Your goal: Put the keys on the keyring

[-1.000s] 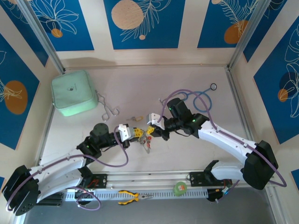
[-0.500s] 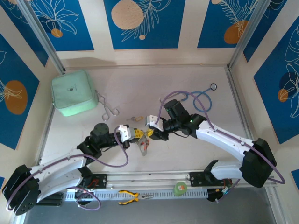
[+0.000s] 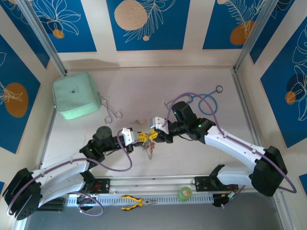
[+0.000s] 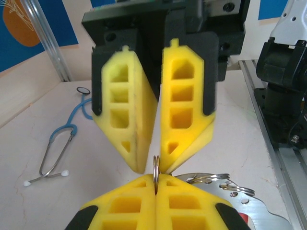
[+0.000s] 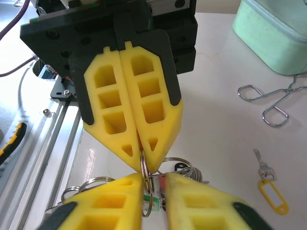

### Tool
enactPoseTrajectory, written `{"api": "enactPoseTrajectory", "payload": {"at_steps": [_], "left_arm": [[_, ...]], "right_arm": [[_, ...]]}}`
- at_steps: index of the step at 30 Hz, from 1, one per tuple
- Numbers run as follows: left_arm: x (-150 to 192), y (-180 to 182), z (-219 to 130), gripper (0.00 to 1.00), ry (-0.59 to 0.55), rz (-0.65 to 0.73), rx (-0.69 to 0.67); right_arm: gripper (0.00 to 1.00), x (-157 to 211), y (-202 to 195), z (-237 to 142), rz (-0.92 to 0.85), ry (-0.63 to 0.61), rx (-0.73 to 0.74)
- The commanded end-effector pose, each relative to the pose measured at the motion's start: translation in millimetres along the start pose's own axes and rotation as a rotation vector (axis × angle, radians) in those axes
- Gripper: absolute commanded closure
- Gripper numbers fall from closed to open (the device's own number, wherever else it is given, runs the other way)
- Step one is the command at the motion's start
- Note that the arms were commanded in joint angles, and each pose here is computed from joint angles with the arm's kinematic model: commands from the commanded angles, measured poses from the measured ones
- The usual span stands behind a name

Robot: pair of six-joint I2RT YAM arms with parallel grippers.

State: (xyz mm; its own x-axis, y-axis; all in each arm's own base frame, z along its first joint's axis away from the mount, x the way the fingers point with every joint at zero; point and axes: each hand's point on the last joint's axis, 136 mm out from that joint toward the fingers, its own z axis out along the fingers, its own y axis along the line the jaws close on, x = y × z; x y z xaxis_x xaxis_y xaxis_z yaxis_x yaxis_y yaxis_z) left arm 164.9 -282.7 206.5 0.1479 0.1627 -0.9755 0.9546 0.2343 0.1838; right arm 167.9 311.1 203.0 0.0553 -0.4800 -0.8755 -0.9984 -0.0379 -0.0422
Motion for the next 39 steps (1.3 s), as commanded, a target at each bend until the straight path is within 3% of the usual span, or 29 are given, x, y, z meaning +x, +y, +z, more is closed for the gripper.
{"api": "enactPoseTrajectory", "payload": {"at_steps": [1,2,5,7,9,14,23,24,29,34,39], "left_arm": [[-23,-1,0,1.00,-0.081,0.024,0.017],[-22,-1,0,1.00,-0.077,0.022,0.015],[-18,7,0,0.96,-0.049,0.014,-0.027],[-13,13,-1,0.71,-0.007,0.007,-0.062],[-7,14,-2,0.66,0.031,0.015,-0.072],[1,12,-1,0.76,0.107,0.035,-0.047],[-9,10,3,0.99,0.083,0.051,-0.015],[-10,10,2,1.00,0.074,0.056,-0.016],[-20,9,-1,1.00,-0.005,0.054,-0.031],[-32,6,-2,1.00,-0.127,-0.003,-0.026],[-32,4,-1,1.00,-0.140,-0.025,-0.012]], "right_arm": [[0.94,-7,2,2,-0.006,-0.015,-0.024],[0.99,-8,2,2,-0.010,-0.014,-0.024],[1.00,-6,1,1,-0.037,0.027,-0.010],[1.00,-2,1,1,-0.064,0.080,0.000],[1.00,3,2,1,-0.097,0.143,0.010],[1.00,10,3,0,-0.170,0.283,0.011],[1.00,-1,12,9,-0.247,0.337,-0.010],[1.00,-5,12,8,-0.236,0.318,-0.007],[0.75,-22,0,-11,-0.103,0.089,0.027],[0.71,-17,6,-16,-0.030,-0.017,-0.038],[0.71,-12,6,-12,-0.001,-0.040,-0.055]]}}
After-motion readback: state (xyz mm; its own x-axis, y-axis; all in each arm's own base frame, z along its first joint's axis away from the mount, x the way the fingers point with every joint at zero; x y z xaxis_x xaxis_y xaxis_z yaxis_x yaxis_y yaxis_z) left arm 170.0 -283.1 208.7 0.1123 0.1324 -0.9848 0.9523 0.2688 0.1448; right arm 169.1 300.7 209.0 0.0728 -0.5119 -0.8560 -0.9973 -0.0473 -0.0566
